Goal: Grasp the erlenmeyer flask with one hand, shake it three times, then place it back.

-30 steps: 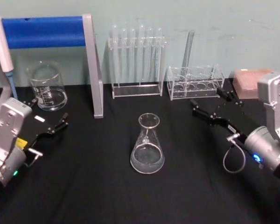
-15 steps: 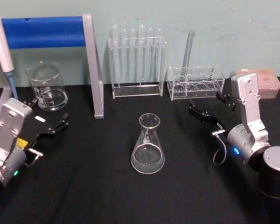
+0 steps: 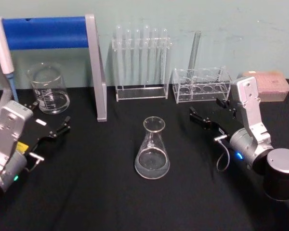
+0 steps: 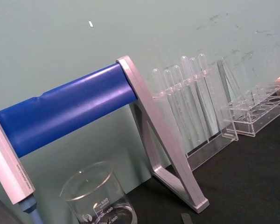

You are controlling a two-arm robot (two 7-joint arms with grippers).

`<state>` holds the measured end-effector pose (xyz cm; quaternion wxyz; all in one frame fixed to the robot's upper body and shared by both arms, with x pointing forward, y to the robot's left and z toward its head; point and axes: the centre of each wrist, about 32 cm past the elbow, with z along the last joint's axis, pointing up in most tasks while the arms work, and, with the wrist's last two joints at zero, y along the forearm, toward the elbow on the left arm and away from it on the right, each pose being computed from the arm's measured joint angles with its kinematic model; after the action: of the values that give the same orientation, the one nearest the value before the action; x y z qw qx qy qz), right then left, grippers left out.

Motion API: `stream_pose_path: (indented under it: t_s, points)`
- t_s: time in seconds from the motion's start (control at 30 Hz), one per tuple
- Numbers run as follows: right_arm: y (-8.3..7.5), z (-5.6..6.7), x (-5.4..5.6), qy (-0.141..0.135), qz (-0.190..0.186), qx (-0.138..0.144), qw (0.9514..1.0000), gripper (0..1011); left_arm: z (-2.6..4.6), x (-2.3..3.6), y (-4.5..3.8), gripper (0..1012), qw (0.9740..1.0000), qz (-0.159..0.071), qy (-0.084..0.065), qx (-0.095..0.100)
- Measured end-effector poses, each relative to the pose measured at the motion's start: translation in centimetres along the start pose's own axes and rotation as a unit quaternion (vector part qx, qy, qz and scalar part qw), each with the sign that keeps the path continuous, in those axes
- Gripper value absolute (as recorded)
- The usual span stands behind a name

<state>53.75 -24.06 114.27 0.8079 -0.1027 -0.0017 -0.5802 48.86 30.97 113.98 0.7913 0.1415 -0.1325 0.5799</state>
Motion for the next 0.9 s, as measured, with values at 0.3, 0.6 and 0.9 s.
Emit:
stream_pose_path:
  t_s: [0.3, 0.6, 0.9]
  points:
    - [-0.07, -0.02, -0.02, 0.0, -0.003, 0.001, 1.0, 1000, 0.0, 0.0, 0.0, 1001, 1.0, 0.0, 0.0, 0.0]
    - [-0.1, -0.01, -0.03, 0.0, -0.004, 0.002, 1.0, 1000, 0.0, 0.0, 0.0, 1001, 1.0, 0.0, 0.0, 0.0]
    - [-0.12, -0.01, -0.04, 0.0, -0.005, 0.003, 1.0, 1000, 0.0, 0.0, 0.0, 1001, 1.0, 0.0, 0.0, 0.0]
